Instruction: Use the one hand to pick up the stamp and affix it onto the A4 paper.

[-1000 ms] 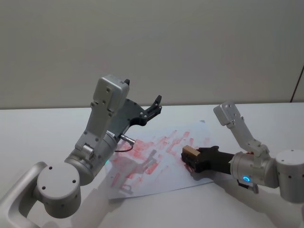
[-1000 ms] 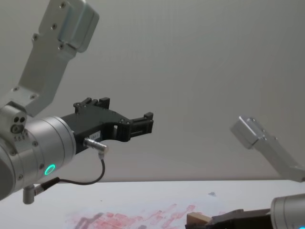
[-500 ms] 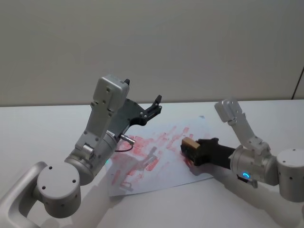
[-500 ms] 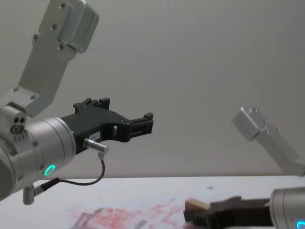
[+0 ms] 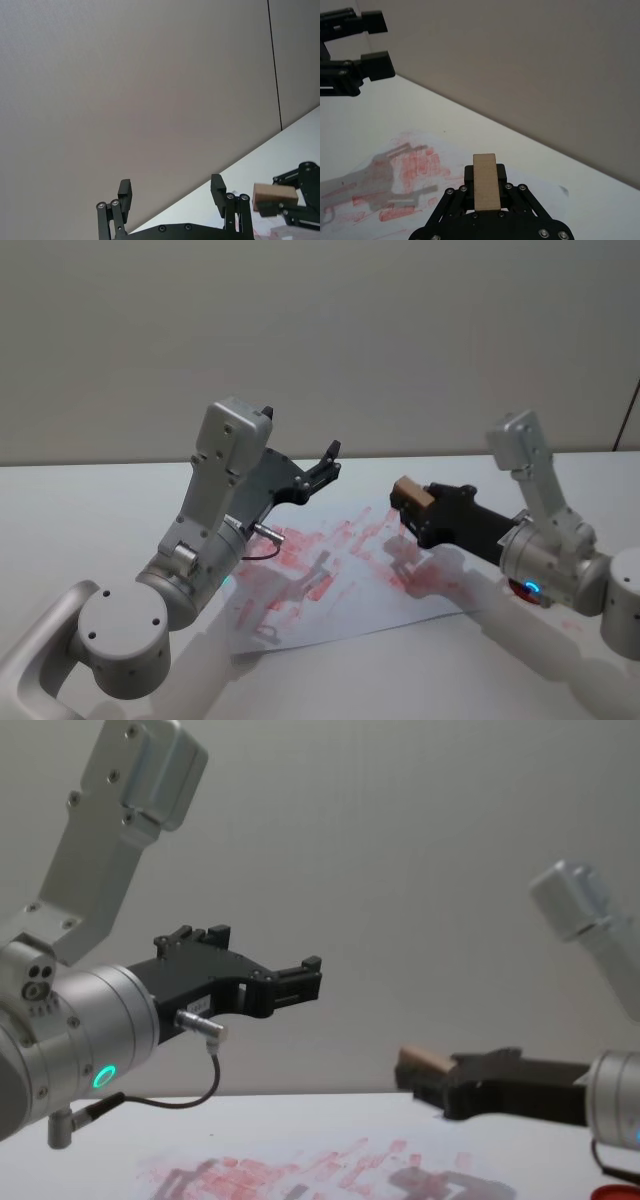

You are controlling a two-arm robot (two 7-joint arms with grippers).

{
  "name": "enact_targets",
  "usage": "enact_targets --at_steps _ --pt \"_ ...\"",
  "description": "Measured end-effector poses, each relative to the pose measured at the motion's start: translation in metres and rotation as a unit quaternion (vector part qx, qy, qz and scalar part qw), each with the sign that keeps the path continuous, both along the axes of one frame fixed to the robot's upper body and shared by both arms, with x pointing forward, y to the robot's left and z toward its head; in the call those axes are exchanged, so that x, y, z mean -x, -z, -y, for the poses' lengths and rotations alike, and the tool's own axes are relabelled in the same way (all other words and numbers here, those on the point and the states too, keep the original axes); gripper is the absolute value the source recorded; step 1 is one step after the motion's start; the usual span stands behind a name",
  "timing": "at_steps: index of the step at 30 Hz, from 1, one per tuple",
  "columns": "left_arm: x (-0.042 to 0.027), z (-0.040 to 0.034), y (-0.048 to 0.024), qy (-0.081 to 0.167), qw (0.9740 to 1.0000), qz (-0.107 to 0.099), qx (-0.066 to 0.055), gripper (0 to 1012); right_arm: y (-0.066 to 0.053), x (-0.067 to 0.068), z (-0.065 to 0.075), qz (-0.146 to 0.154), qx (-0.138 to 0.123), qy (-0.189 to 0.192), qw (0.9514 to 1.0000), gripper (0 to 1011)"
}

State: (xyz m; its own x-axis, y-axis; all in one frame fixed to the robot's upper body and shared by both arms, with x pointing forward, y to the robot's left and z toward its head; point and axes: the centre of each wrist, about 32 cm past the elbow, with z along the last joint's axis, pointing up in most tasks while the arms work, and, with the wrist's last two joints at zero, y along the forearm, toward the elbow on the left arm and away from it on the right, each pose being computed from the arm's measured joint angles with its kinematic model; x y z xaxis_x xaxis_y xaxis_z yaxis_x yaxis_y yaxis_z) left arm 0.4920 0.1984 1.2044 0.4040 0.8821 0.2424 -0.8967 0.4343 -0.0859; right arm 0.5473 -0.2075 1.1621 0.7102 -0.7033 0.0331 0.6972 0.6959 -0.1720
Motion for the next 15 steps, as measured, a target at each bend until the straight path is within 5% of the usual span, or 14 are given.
enact_targets --at_steps 15 --pt "0.0000 0.0000 0.0000 0.000 1.0000 0.000 0.000 1001 -0.004 0.027 0.025 0.056 -0.027 0.083 0.9946 219"
